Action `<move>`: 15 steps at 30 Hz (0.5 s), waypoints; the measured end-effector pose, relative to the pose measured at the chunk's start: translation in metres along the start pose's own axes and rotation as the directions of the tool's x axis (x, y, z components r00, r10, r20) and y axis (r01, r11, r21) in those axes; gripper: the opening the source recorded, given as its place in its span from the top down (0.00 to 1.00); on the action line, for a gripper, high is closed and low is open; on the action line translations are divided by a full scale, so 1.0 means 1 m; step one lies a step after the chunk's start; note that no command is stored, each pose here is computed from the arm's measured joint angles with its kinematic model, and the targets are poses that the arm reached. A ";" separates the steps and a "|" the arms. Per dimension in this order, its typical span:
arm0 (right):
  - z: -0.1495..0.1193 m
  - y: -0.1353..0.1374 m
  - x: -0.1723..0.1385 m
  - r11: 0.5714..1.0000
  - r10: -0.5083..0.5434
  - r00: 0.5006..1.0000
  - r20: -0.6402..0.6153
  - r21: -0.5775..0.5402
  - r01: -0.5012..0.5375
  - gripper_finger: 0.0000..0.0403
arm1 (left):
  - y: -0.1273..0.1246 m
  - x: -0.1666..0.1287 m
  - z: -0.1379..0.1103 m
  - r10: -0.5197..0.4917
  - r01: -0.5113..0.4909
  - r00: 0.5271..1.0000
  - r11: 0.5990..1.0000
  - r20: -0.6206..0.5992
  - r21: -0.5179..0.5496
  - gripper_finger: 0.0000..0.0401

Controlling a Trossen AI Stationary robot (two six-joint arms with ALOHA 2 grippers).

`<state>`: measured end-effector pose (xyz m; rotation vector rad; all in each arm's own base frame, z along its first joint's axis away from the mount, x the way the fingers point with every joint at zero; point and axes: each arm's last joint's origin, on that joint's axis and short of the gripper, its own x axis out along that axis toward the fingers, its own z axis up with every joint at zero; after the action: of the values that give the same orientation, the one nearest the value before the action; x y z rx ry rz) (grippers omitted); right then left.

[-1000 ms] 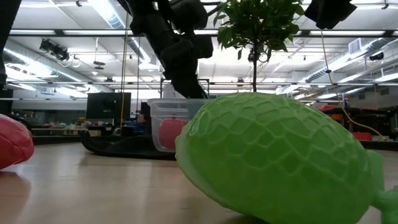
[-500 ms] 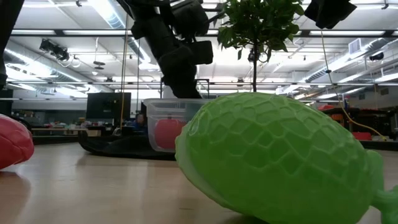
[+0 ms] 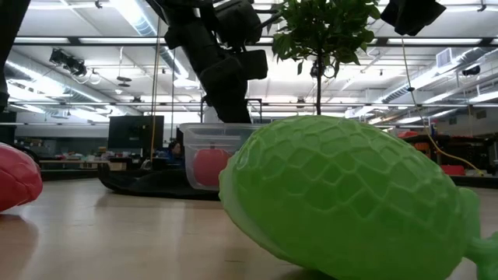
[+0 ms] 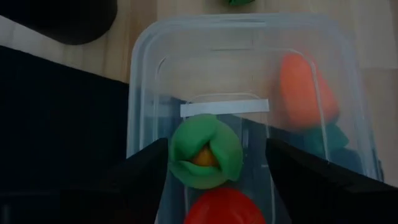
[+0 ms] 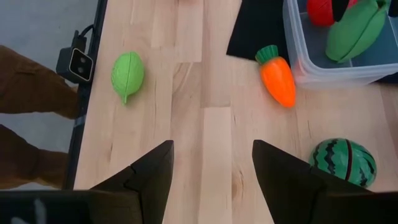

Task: Pick and placing Produce into tupperware
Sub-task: Put the orange carrot into the bin

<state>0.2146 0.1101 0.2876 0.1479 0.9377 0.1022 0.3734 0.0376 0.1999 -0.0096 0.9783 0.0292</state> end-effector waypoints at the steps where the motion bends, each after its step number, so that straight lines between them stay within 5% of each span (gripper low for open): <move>1: 0.000 0.000 0.000 1.000 0.004 1.000 -0.002 0.000 -0.004 0.44 | 0.000 -0.001 0.000 0.007 -0.007 1.000 1.000 0.001 0.000 0.30; 10: 0.000 0.000 0.000 1.000 0.013 1.000 -0.007 0.004 -0.013 0.44 | 0.009 -0.023 0.009 0.145 -0.148 0.986 0.989 0.082 0.030 0.31; 15: -0.001 0.002 0.000 0.999 0.026 1.000 -0.014 0.029 -0.025 0.44 | 0.015 -0.042 0.012 0.159 -0.149 0.979 0.985 0.125 -0.086 0.32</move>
<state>0.2134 0.1122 0.2874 0.1860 0.9524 0.1134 0.3600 0.0519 0.2415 -0.0020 0.8435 0.2080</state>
